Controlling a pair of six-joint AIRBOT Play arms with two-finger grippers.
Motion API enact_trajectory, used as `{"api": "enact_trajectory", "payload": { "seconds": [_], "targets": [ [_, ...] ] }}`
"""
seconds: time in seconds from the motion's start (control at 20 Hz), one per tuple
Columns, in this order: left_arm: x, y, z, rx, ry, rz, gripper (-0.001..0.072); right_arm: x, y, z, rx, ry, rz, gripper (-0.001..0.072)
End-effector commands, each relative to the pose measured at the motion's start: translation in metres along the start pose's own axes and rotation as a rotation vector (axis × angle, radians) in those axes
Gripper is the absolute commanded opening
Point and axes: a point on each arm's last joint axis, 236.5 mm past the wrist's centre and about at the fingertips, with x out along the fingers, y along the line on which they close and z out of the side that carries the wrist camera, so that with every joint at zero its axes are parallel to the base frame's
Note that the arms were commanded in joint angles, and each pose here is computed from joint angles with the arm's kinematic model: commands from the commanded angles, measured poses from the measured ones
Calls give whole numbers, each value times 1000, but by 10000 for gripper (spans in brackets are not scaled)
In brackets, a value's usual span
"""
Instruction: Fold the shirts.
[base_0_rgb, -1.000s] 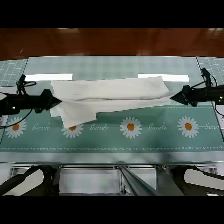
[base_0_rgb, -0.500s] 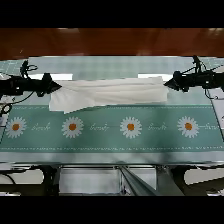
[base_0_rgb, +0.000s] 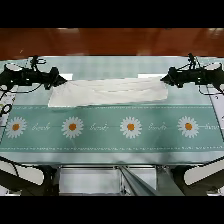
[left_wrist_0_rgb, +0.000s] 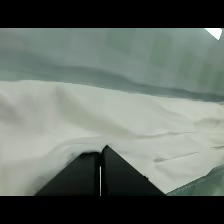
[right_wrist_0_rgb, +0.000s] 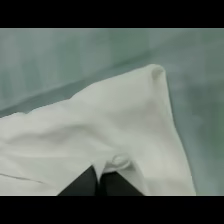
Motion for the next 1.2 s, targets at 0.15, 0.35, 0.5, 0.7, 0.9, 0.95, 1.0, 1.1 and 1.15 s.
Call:
{"api": "enact_trajectory", "payload": {
  "seconds": [0.15,0.35,0.5,0.7,0.9,0.95,1.0,1.1,1.15],
  "targets": [
    [-9,-9,-12,19,97,-32,506,-7,11,-2,11,39,48,411],
    [-92,7,-19,-4,178,49,504,-109,15,10,3,54,65,411],
    [-162,-3,9,59,-116,108,504,-192,-22,11,-24,-57,-116,411],
    [-178,-3,-31,88,-348,168,504,-197,-85,-13,135,-190,-216,417],
    [-127,14,-112,73,-194,167,504,-131,-78,-35,214,-121,-2,420],
    [-118,15,-122,74,-163,165,504,-117,-78,-35,237,-104,18,420],
    [-112,13,-127,80,-144,163,504,-103,-76,-34,258,-94,40,420],
    [-107,6,-128,101,-142,156,504,-76,-76,-34,297,-72,70,420],
    [-105,3,-127,97,-146,149,504,-64,-77,-36,305,-53,73,420]
  ]
}}
